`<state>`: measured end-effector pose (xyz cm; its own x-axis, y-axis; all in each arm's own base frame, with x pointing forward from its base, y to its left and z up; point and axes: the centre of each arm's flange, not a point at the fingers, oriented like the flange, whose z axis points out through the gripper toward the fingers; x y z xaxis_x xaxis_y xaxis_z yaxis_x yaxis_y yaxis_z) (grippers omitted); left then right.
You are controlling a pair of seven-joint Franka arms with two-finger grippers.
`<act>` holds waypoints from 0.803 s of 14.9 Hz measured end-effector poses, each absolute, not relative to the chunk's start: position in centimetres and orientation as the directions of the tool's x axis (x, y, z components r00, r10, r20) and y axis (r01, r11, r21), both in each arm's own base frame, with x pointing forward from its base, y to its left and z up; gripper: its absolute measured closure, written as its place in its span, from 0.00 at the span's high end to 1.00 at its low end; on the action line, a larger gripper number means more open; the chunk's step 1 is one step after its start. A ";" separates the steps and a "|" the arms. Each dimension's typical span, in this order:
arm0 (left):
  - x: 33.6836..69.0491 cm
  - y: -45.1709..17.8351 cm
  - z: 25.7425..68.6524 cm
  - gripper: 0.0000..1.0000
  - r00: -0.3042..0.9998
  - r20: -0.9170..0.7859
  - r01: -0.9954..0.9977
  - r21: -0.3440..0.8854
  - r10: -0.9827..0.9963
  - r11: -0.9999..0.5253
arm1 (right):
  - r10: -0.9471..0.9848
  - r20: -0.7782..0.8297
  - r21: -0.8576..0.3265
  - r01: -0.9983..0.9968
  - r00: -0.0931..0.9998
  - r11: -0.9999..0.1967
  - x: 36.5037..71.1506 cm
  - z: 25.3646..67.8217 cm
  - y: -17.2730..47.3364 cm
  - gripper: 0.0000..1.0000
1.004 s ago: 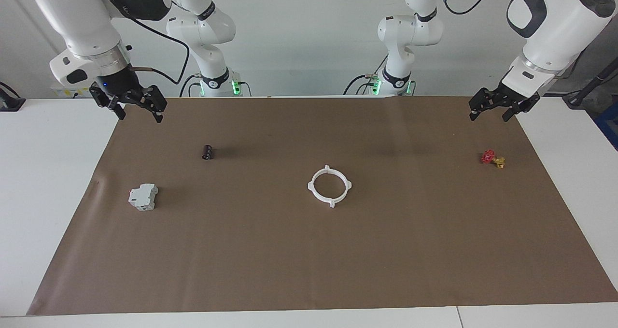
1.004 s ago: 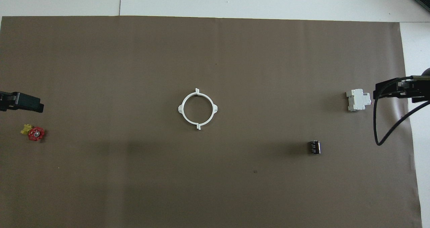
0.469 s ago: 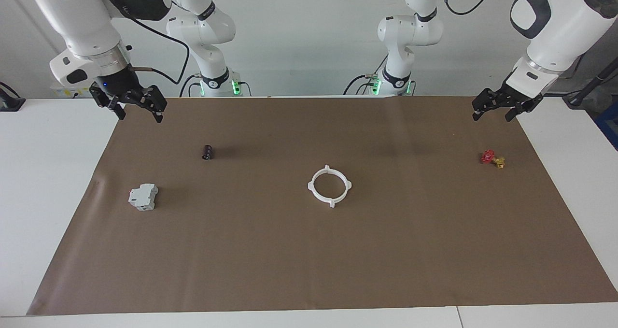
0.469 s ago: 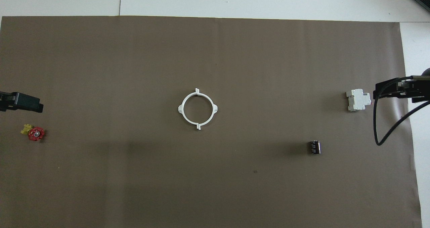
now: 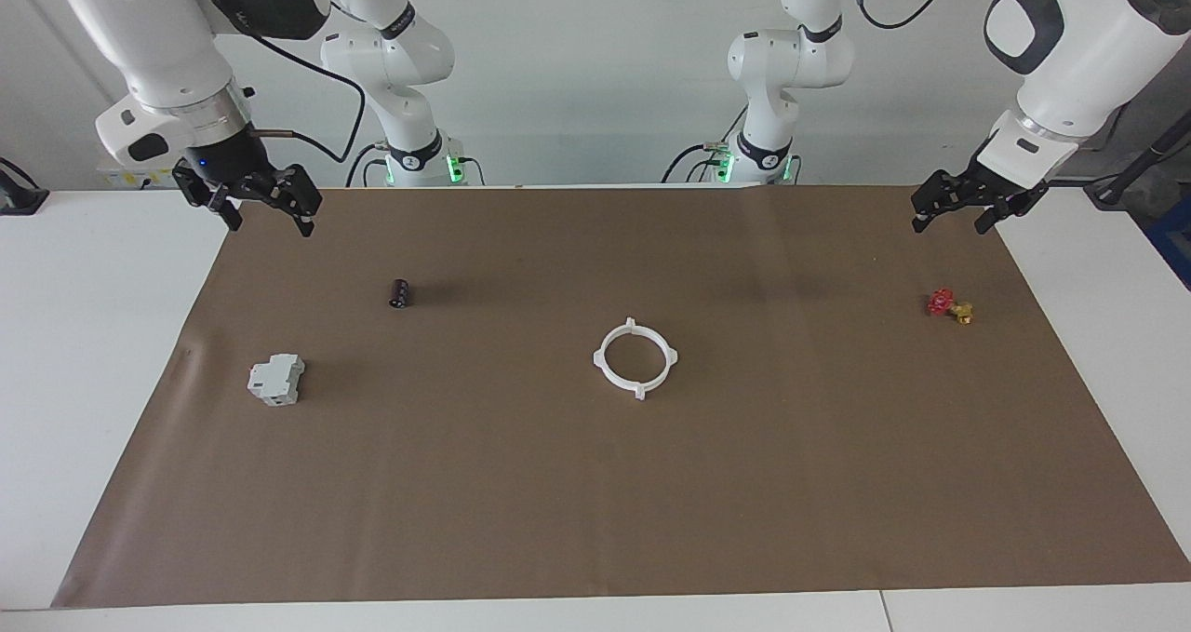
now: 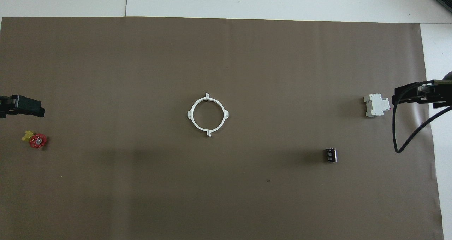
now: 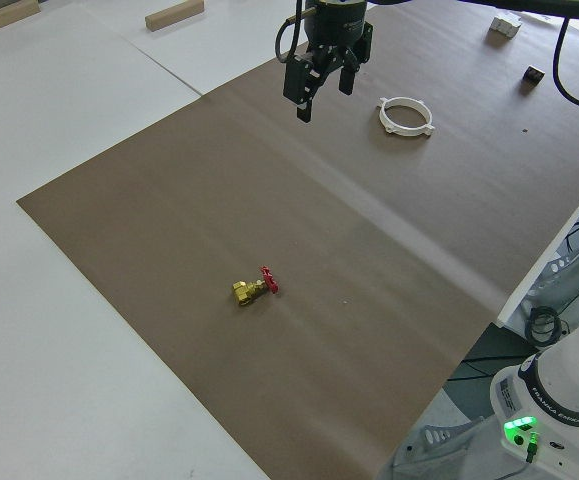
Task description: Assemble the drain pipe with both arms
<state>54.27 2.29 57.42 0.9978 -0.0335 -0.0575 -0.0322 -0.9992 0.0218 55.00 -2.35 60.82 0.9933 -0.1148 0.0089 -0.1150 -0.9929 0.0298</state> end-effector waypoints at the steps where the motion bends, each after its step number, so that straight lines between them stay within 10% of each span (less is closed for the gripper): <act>1: 54.3 0.8 57.5 1.00 0.998 -0.057 -0.035 0.020 -0.036 -0.999 | -0.115 0.009 0.030 -0.115 0.993 -0.993 55.0 60.8 -2.3 1.00; 12: 54.0 -3.6 60.5 1.00 0.998 -0.005 -0.069 0.016 -0.069 -0.997 | -0.115 0.009 0.030 -0.115 0.993 -0.993 55.0 60.8 -2.3 1.00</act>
